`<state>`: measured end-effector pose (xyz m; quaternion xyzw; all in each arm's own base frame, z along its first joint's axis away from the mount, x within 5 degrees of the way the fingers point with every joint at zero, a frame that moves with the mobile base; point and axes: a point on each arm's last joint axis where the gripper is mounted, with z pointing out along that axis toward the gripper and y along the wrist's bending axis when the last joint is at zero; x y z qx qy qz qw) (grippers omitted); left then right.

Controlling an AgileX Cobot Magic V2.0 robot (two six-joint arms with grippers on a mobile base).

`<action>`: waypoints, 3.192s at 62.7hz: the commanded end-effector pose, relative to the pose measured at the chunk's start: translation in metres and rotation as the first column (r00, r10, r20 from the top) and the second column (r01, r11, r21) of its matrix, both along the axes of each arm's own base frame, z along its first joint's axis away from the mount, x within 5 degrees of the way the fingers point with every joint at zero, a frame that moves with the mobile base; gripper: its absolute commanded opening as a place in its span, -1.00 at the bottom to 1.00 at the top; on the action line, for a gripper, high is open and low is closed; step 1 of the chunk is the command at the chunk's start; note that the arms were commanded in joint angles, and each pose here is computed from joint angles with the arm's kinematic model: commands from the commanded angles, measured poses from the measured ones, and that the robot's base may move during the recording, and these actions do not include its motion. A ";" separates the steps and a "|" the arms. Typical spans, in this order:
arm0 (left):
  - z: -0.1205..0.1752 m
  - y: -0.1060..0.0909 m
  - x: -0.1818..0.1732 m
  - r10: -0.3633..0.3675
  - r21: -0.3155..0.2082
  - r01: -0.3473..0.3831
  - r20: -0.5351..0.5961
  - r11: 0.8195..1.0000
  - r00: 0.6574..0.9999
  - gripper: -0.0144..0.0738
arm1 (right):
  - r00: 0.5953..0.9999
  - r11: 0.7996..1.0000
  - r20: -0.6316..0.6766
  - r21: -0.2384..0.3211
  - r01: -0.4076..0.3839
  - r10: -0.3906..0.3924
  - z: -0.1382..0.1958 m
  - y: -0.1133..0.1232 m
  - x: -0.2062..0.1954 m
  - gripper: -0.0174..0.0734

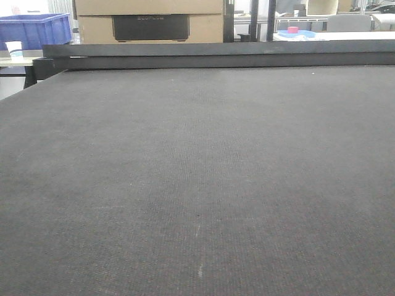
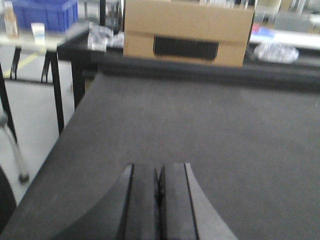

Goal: Place valve from conveyor to right shelf box

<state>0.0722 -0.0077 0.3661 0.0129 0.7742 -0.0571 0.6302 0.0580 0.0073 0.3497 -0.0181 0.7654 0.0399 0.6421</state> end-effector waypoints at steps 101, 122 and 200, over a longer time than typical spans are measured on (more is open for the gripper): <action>-0.001 -0.018 0.151 0.021 0.055 0.019 -0.648 0.998 0.762 -0.92 | 0.381 0.998 -0.925 -0.027 -0.055 -0.004 -0.051 0.001 0.207 0.34; -0.001 -0.018 0.151 0.021 0.055 0.019 -0.648 0.998 0.762 -0.92 | 0.281 0.998 -0.960 -0.022 -0.056 -0.005 -0.085 0.001 0.220 0.34; -0.006 -0.003 0.150 0.144 0.085 -0.118 -0.692 0.989 0.708 -0.13 | 0.284 0.999 -0.959 -0.015 -0.048 -0.001 -0.103 0.002 0.216 -0.98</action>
